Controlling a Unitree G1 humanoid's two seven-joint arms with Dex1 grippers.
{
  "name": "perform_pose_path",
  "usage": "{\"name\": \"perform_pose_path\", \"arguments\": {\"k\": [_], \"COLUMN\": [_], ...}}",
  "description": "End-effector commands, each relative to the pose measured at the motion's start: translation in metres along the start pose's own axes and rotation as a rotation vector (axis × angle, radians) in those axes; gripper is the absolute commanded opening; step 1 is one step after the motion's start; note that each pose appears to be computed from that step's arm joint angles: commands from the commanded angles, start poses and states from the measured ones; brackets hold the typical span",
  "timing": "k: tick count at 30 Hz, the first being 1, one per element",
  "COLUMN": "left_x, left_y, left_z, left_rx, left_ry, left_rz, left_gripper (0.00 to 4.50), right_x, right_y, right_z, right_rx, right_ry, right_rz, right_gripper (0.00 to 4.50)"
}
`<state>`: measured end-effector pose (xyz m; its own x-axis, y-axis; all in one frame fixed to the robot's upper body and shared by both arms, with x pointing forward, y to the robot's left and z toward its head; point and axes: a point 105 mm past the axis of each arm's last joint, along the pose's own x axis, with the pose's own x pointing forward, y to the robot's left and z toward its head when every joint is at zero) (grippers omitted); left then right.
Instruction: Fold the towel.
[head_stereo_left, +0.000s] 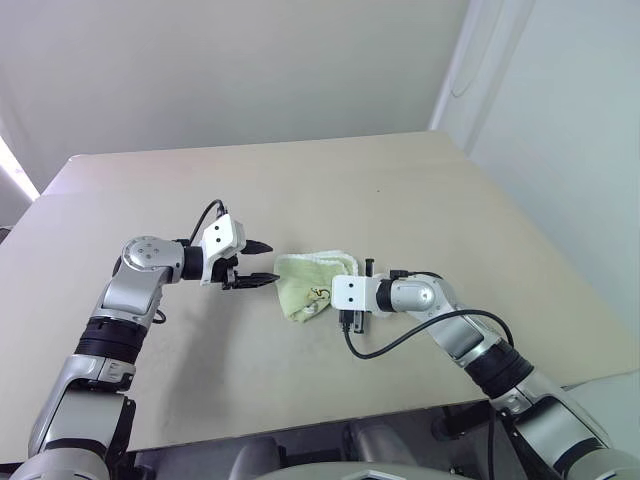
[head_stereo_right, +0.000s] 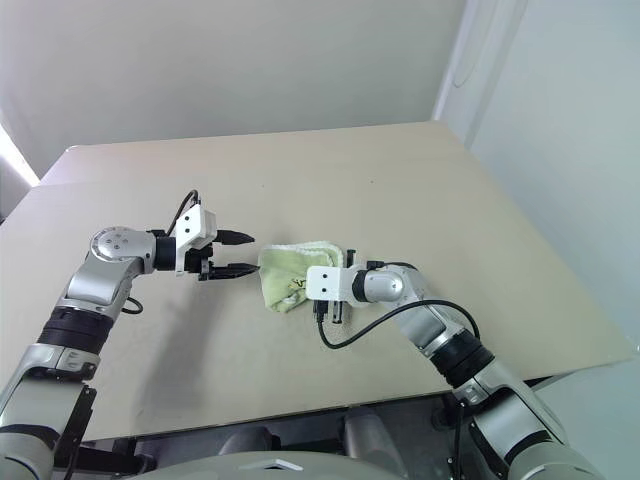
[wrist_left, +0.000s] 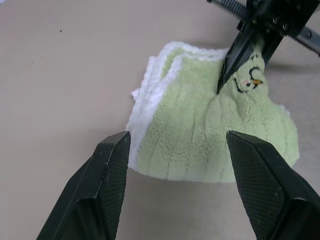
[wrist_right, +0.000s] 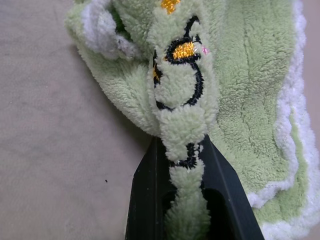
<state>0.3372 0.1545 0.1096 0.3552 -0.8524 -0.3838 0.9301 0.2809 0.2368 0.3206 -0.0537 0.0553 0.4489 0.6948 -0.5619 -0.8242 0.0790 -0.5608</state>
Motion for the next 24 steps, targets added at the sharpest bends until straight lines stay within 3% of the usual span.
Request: {"name": "perform_pose_path", "arguments": {"k": [1,7,9,13,18,24], "left_x": [-0.003,-0.002,0.000,0.003,0.007,0.012], "left_y": [0.008,0.008,0.007,0.007,0.006,0.006], "left_z": [0.011,0.006,0.006,0.006,0.006,0.006], "left_rx": [0.038,0.026,0.022,0.019,0.029,0.036], "left_ry": [-0.015,-0.004,-0.008,-0.012,-0.012,-0.018], "left_rz": [0.023,0.027,0.018,0.016,0.000,-0.007], "left_gripper": [3.22,3.22,3.22,3.22,3.22,3.22], "right_x": [-0.019,-0.073,-0.100,-0.134,-0.145,-0.120], "right_y": [-0.036,-0.101,-0.128,-0.149,-0.116,-0.044], "right_z": [0.024,0.049,0.040,0.009,-0.071,-0.118], "right_rx": [0.024,0.146,0.144,0.110,0.150,0.318], "right_ry": [-0.089,-0.207,-0.163,-0.012,0.255,0.307], "right_rz": [-0.127,-0.365,-0.479,-0.594,-0.556,-0.441], "right_gripper": [0.02,0.02,0.02,0.02,0.02,0.02]}}
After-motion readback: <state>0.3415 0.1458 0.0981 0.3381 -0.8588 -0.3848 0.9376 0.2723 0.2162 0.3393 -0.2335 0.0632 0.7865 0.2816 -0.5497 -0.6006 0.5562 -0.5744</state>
